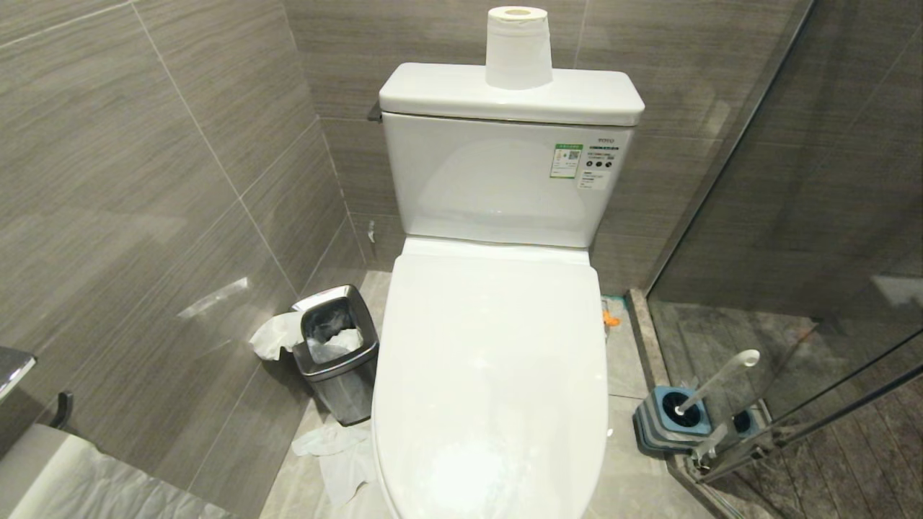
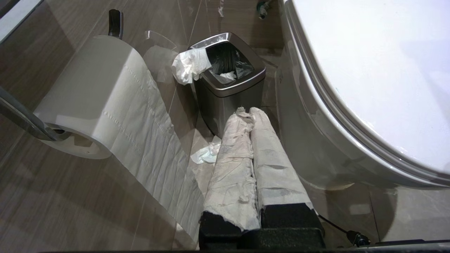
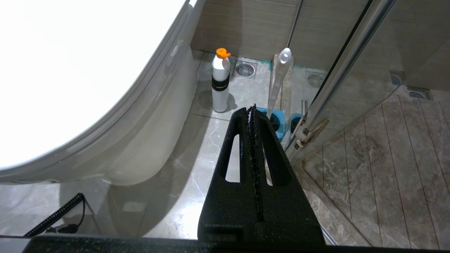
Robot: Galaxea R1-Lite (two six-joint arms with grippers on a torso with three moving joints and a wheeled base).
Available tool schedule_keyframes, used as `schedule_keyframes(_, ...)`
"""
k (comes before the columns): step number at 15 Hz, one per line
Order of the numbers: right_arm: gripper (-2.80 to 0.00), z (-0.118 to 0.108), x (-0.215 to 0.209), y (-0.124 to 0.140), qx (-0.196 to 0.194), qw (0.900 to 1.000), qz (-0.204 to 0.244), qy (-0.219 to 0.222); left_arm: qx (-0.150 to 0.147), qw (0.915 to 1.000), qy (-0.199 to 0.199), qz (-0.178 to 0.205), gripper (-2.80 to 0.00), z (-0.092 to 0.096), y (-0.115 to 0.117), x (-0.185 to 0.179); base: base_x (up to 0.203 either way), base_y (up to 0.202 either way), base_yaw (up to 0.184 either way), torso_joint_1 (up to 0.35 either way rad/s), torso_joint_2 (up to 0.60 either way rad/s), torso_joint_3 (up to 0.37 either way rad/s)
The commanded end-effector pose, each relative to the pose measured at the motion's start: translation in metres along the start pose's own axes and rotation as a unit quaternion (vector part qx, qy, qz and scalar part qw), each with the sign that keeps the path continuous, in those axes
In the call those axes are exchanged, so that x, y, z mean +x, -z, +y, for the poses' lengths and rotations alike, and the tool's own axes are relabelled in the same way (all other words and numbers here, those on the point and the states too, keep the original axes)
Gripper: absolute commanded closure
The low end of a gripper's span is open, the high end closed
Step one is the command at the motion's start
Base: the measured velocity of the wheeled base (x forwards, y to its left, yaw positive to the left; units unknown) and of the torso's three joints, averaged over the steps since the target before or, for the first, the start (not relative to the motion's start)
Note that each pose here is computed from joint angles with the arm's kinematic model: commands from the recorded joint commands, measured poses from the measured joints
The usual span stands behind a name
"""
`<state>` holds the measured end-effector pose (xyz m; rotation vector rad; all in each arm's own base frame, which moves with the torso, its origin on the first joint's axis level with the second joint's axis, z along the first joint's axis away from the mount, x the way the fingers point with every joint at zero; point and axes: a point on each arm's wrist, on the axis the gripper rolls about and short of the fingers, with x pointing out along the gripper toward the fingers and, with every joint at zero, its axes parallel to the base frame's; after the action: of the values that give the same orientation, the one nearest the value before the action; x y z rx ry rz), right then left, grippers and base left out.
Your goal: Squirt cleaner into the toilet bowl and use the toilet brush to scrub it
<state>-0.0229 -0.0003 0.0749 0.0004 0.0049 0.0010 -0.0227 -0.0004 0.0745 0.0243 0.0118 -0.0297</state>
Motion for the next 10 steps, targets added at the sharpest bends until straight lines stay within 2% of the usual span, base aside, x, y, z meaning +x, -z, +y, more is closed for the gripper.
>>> schedule_keyframes(1, 0.00, 0.0000, 0.0001, 0.0000, 0.000, 1.000, 0.001, 0.000, 0.000, 1.0000, 0.000, 0.001, 0.00, 0.0000, 0.0000, 0.0001, 0.000, 0.000, 0.000, 0.000, 0.00, 0.000)
schedule_keyframes(10, 0.00, 0.0000, 0.0001, 0.0000, 0.001, 1.000, 0.001, 0.000, 0.000, 1.0000, 0.000, 0.001, 0.00, 0.0000, 0.0000, 0.0001, 0.000, 0.000, 0.000, 0.000, 0.00, 0.000)
